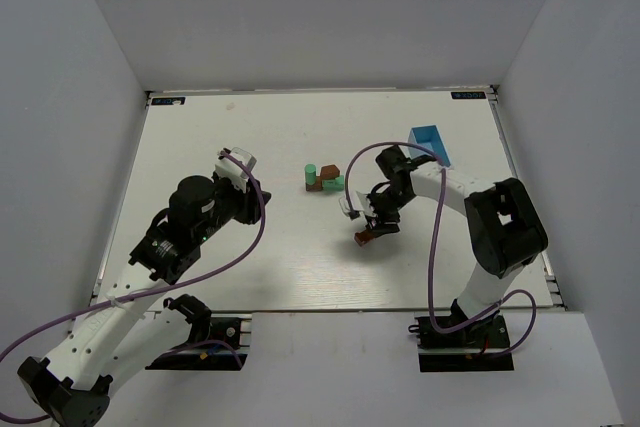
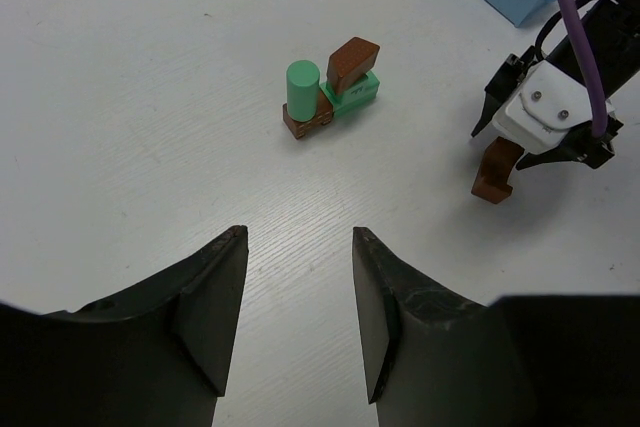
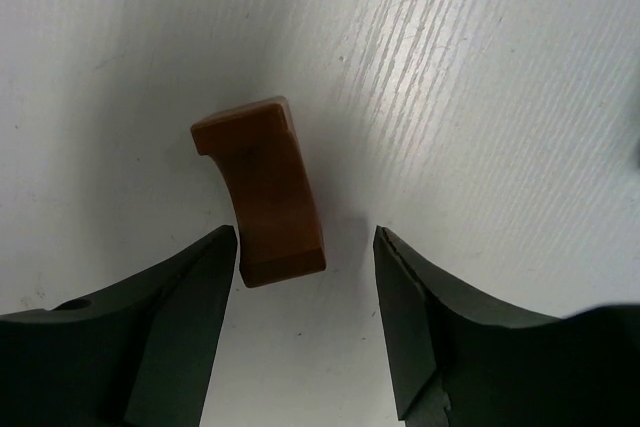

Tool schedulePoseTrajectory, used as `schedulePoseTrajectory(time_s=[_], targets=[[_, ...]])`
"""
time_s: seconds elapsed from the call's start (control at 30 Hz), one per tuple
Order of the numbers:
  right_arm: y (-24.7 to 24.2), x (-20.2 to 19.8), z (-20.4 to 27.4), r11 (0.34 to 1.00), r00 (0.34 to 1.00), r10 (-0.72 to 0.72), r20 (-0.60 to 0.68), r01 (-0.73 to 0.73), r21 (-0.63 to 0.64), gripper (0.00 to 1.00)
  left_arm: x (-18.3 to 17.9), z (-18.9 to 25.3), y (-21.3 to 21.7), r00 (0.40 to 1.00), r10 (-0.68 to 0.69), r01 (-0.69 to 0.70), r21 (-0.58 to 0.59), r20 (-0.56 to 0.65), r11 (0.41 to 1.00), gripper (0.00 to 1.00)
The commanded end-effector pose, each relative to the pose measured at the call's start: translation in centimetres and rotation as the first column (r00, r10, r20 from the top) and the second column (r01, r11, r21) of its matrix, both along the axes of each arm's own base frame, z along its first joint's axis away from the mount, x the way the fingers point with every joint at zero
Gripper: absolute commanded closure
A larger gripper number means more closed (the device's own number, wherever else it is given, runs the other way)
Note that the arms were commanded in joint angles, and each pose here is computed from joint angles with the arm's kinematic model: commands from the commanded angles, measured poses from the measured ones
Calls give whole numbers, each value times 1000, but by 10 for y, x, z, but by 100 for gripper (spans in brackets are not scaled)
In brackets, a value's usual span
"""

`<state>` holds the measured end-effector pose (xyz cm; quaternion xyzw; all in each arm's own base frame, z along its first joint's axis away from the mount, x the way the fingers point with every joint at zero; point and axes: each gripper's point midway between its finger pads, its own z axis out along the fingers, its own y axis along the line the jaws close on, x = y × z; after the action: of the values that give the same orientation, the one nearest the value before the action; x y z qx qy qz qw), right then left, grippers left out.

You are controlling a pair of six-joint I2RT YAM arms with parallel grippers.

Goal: Build the wood block tower

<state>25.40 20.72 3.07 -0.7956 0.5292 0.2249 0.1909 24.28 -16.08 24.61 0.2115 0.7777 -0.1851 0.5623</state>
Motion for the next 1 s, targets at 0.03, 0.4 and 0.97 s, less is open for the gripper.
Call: schedulePoseTrajectory(time_s=[0.03, 0.4, 0.97], targets=[[-5, 0, -10, 999, 1000, -2, 16, 3, -35, 39, -2, -2, 0, 1000, -10, 10, -1, -5, 1000, 44], [-10, -5, -13, 999, 1000, -3, 28, 4, -46, 46, -1, -2, 1, 1000, -2, 2, 1, -4, 1000, 45], [20, 13, 55, 989, 992, -124, 13, 122, 87, 93, 0, -2, 2, 1000, 7, -7, 3, -2, 1000, 45]])
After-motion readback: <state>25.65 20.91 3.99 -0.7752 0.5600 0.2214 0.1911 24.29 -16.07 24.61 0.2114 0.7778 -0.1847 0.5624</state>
